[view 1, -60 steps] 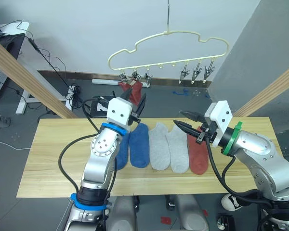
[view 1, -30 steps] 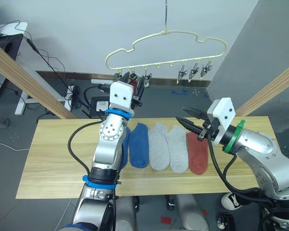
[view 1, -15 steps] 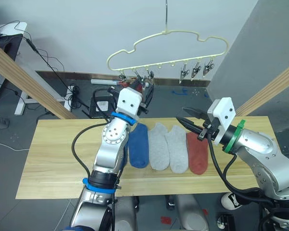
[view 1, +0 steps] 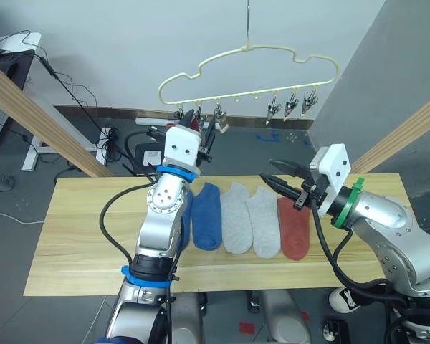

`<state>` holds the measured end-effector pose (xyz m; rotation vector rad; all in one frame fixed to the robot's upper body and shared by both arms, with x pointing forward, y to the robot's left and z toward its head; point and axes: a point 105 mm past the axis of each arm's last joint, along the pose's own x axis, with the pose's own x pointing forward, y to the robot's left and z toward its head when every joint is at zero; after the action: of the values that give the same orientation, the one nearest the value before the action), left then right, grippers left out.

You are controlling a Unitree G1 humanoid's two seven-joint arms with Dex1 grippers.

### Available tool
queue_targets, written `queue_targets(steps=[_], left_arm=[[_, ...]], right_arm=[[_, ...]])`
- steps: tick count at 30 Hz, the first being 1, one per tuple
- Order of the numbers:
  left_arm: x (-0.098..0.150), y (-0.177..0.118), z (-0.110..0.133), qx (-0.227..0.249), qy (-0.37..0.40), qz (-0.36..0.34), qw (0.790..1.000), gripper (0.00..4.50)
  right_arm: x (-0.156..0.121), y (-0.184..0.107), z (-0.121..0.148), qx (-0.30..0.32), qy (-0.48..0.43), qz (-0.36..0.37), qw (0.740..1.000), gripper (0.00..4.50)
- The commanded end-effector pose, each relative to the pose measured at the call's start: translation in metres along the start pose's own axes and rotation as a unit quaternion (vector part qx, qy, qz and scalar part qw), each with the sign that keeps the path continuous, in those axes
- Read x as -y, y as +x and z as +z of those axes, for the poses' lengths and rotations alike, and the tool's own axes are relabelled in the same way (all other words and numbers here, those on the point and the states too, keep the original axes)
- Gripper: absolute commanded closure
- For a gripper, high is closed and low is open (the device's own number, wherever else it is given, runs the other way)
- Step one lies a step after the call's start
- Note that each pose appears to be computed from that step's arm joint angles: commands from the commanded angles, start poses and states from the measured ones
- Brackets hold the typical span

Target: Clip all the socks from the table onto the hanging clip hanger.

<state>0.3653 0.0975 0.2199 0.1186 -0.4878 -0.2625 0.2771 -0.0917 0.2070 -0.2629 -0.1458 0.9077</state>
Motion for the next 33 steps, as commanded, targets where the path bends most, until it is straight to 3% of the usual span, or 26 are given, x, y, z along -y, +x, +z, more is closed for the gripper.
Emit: queue_targets(steps=[1, 17, 23, 25, 30, 33], left_arm=[[0.003, 0.003, 0.009, 0.016, 0.002, 0.006, 1.000, 2.03], [0.004, 0.010, 0.010, 0.020, 0.000, 0.024, 1.000, 2.03], [0.002, 0.012, 0.013, 0.027, 0.002, 0.028, 0.999, 3.87], [0.001, 0.011, 0.013, 0.027, 0.003, 0.028, 0.999, 4.20], [-0.001, 0.008, 0.012, 0.026, 0.011, 0.027, 0.999, 4.21], [-0.001, 0.005, 0.014, 0.028, 0.012, 0.014, 0.999, 4.21]], right_arm=[[-0.004, -0.003, 0.016, 0.031, -0.018, 0.007, 0.999, 2.78], [0.001, -0.004, 0.014, 0.029, -0.020, -0.004, 0.999, 2.78], [0.001, -0.005, 0.014, 0.028, -0.019, -0.005, 0.999, 2.75], [0.001, -0.006, 0.013, 0.026, -0.019, -0.004, 0.999, 2.75], [-0.003, -0.007, 0.007, 0.014, -0.019, 0.005, 1.000, 2.75], [-0.006, -0.009, -0.010, -0.023, -0.024, 0.002, 0.999, 2.75]])
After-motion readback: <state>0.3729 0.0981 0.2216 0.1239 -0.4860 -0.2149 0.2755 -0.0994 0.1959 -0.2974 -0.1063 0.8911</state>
